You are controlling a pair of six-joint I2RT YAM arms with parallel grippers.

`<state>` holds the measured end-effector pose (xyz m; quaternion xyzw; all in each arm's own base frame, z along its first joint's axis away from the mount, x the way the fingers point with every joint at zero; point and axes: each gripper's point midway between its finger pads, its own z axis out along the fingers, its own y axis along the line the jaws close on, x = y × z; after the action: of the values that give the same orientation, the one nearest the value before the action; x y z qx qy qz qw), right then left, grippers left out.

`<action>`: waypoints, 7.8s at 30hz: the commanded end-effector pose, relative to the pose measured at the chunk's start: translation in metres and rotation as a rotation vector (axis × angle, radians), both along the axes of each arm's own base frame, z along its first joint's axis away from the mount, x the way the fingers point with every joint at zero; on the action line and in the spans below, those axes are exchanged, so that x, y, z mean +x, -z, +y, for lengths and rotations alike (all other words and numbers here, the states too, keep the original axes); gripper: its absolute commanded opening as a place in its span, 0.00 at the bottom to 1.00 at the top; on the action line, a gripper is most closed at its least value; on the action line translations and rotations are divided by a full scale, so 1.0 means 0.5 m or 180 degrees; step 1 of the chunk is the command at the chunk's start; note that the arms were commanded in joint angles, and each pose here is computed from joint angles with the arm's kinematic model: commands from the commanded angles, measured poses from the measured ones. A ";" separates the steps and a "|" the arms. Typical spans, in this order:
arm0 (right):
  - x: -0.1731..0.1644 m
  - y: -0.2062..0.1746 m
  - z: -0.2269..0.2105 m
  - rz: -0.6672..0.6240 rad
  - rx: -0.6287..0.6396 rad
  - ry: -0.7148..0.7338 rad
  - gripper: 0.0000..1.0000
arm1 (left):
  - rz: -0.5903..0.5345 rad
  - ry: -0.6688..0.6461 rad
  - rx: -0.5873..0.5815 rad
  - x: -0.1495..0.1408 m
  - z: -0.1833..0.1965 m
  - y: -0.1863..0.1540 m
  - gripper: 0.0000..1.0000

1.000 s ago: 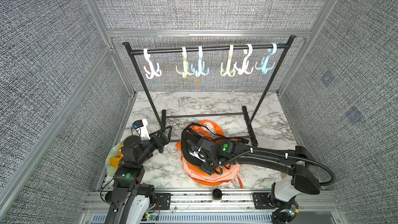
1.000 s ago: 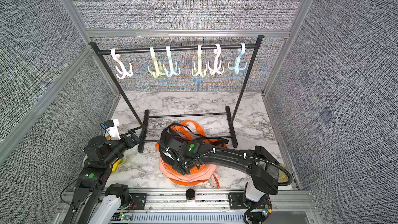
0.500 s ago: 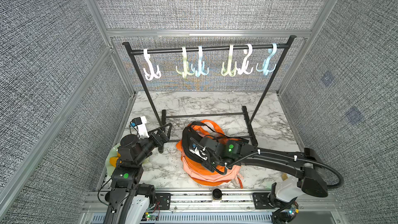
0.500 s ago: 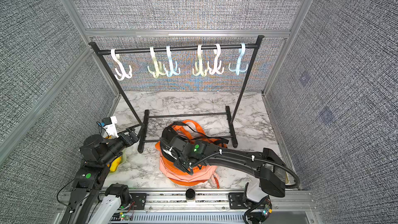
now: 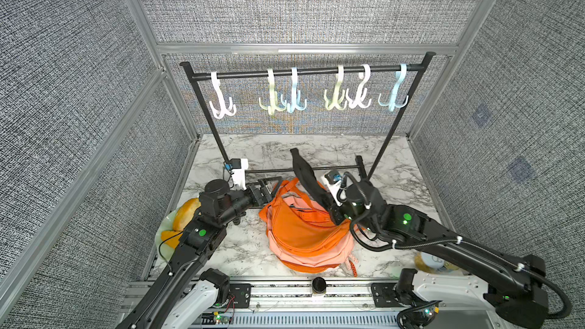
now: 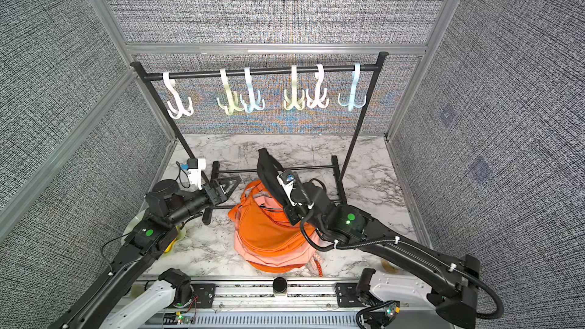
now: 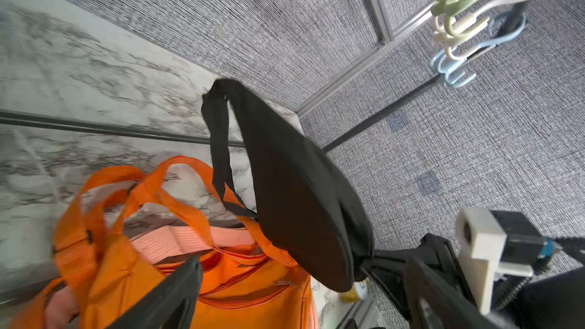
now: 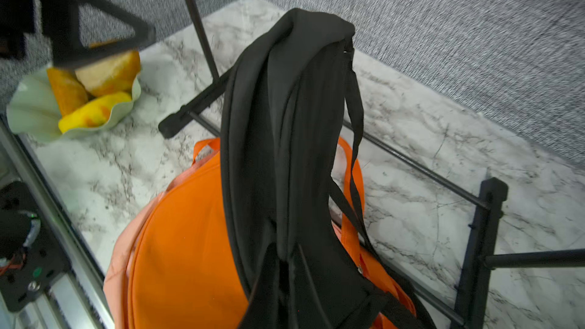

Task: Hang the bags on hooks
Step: Pick up the bag from the bag, then hang the bag on the hook.

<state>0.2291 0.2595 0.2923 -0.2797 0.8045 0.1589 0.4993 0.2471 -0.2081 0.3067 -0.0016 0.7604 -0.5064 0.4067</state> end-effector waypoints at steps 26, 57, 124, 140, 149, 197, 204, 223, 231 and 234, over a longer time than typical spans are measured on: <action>-0.014 -0.049 0.022 -0.0444 0.0155 0.0113 0.00 | -0.0105 0.0502 0.0295 0.035 -0.277 -0.025 0.02; 0.044 -0.083 -0.178 -0.0234 0.0979 0.0277 0.99 | -0.1744 0.1231 0.0899 -0.130 -0.172 -0.262 0.00; 0.264 -0.184 -0.191 -0.0539 0.1298 0.0284 0.00 | -0.1848 0.1229 0.0380 -0.221 -0.096 -0.251 0.00; 0.133 -0.359 -0.437 -0.1372 0.0594 0.1902 0.00 | -0.2467 0.1265 -0.0389 -0.204 -0.159 -0.217 0.00; 0.197 -0.421 -0.429 -0.1312 0.0348 0.1836 0.00 | -0.2389 0.1283 -0.0510 -0.166 -0.223 -0.235 0.00; 0.366 -0.353 -0.439 -0.0896 -0.0248 0.1843 0.05 | -0.1732 0.0994 -0.0357 -0.107 -0.283 -0.161 0.00; 0.353 -0.343 -0.448 -0.0919 -0.0261 0.1898 0.22 | -0.1638 0.1076 -0.0333 -0.116 -0.301 -0.137 0.00; 0.294 -0.299 -0.451 -0.0775 -0.0059 0.1926 0.69 | -0.1366 0.1309 -0.0367 -0.121 -0.340 -0.064 0.00; 0.209 -0.274 -0.441 -0.0726 0.0145 0.1858 0.77 | -0.1221 0.1508 -0.0408 -0.102 -0.403 0.005 0.00; 0.178 -0.244 -0.436 -0.0664 0.0185 0.1825 0.77 | -0.1194 0.1531 -0.0408 -0.084 -0.427 0.024 0.00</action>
<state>0.3269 0.0386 0.4221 -0.0496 0.7872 -0.0129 0.6146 0.2055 -0.4159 0.2758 0.2395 0.6531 -0.6013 0.3930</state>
